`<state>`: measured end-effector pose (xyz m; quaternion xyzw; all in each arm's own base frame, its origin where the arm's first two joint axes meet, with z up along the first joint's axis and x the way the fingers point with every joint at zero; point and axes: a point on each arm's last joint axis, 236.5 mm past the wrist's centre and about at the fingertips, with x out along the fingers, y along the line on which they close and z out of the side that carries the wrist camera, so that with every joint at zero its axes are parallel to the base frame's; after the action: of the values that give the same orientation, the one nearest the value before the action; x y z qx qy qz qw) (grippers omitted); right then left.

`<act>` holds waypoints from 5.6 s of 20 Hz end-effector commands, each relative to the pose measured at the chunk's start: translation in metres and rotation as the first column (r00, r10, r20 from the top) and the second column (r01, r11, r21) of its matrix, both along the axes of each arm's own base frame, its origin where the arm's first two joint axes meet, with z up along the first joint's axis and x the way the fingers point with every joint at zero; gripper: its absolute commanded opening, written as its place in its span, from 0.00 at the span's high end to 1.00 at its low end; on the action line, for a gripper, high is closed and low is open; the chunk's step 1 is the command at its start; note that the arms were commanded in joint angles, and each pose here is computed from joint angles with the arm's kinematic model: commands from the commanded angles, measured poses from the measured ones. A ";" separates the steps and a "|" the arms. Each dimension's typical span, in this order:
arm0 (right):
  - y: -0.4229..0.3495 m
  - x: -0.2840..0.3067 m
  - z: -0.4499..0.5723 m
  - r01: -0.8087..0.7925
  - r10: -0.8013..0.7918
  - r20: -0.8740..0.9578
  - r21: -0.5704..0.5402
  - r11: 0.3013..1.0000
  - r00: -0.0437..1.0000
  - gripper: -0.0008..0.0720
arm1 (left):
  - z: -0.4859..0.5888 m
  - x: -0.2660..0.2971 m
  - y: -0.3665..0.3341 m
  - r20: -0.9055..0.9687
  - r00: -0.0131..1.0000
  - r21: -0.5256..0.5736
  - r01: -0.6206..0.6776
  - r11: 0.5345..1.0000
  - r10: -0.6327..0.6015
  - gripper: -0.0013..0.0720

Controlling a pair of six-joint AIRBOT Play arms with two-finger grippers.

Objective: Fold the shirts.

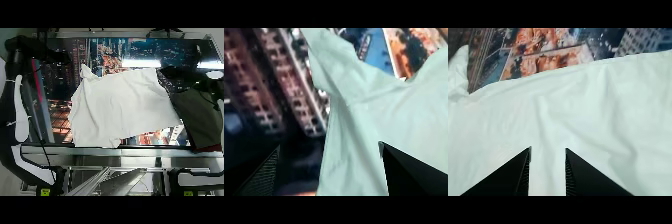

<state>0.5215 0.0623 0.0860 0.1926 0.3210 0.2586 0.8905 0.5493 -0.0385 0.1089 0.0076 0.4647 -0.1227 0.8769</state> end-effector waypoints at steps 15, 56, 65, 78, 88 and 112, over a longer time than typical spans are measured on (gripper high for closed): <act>-0.081 -0.168 -0.145 0.035 -0.107 -0.562 -0.137 0.990 0.820 0.64 | -0.189 -0.370 -0.033 -0.690 0.718 -0.190 -0.303 0.934 0.092 0.03; -0.062 -0.268 -0.194 0.128 -0.171 -0.785 -0.118 0.985 0.595 0.46 | -0.198 -0.275 0.037 -0.502 0.854 -0.081 -0.202 0.976 0.135 0.96; -0.010 -0.272 -0.212 0.033 0.026 -0.830 0.053 0.998 0.558 0.50 | -0.195 -0.272 0.042 -0.496 0.853 -0.114 -0.248 0.962 0.161 0.96; 0.028 -0.194 0.185 -0.181 0.161 0.169 0.110 0.977 0.972 0.96 | 0.150 -0.237 -0.040 0.317 0.945 -0.441 0.226 0.869 -0.084 0.96; 0.004 -0.280 0.400 0.294 -0.004 0.713 -0.284 0.912 0.701 0.96 | 0.401 -0.314 -0.008 0.783 0.620 -0.048 -0.002 0.999 0.039 0.96; -0.030 0.027 -0.082 0.013 0.034 -0.286 0.163 0.987 0.958 0.96 | -0.103 -0.005 0.018 -0.241 0.965 -0.170 0.062 0.984 -0.102 0.96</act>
<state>0.5521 0.0387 0.0084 0.2946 0.4082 0.2503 0.8270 0.5512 -0.0235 0.0268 -0.0608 0.5281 -0.1993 0.8232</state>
